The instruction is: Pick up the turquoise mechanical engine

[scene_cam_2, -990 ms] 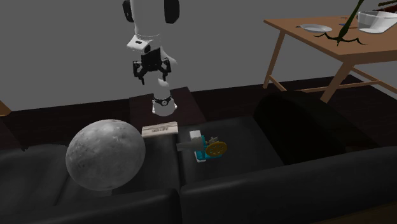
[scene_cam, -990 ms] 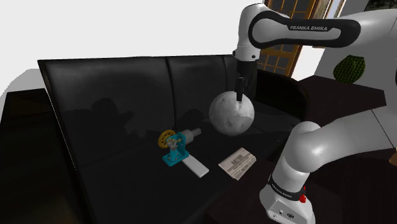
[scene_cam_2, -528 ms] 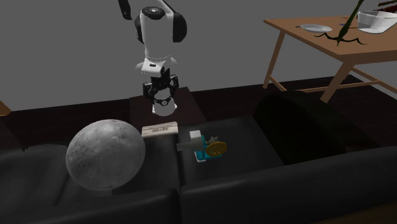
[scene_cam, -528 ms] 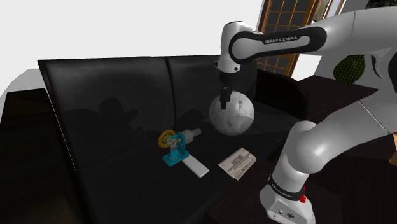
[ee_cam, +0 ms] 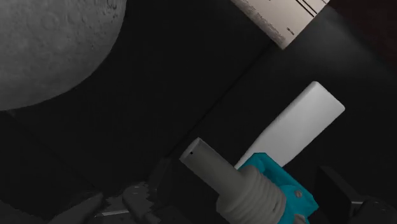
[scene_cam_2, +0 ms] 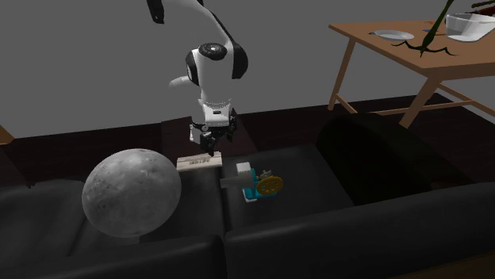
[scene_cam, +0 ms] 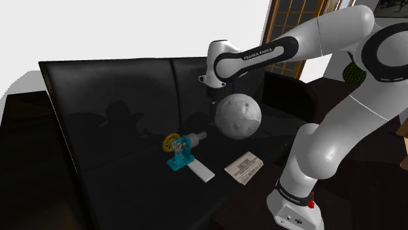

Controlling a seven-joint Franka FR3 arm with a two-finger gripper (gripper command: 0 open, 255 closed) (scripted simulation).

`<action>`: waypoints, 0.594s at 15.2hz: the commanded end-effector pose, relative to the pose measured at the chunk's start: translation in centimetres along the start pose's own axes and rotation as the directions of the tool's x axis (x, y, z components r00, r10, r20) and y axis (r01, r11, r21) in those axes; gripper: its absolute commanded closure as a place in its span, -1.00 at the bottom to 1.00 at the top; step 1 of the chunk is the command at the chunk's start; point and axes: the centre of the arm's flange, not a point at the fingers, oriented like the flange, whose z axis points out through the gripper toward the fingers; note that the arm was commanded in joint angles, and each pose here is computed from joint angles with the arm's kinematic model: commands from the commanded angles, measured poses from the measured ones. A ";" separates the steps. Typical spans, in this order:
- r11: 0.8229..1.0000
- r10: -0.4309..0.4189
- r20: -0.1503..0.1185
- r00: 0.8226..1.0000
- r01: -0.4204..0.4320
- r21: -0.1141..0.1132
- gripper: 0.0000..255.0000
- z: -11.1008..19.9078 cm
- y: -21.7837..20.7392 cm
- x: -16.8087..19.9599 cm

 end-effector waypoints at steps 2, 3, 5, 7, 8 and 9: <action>0.995 -0.100 -0.017 0.995 0.100 0.003 -1.00 2.2 -0.5 2.8; 0.991 -0.132 -0.022 0.991 0.132 0.004 -1.00 2.9 -0.7 3.8; 0.980 -0.196 -0.033 0.980 0.197 0.005 -1.00 4.4 -1.3 5.8; 0.966 -0.260 -0.044 0.965 0.260 0.006 -1.00 5.8 -2.0 7.7; 0.957 -0.291 -0.049 0.955 0.292 0.006 -1.00 6.5 -2.3 8.7; 0.947 -0.322 -0.054 0.945 0.323 0.006 -1.00 7.2 -2.8 9.6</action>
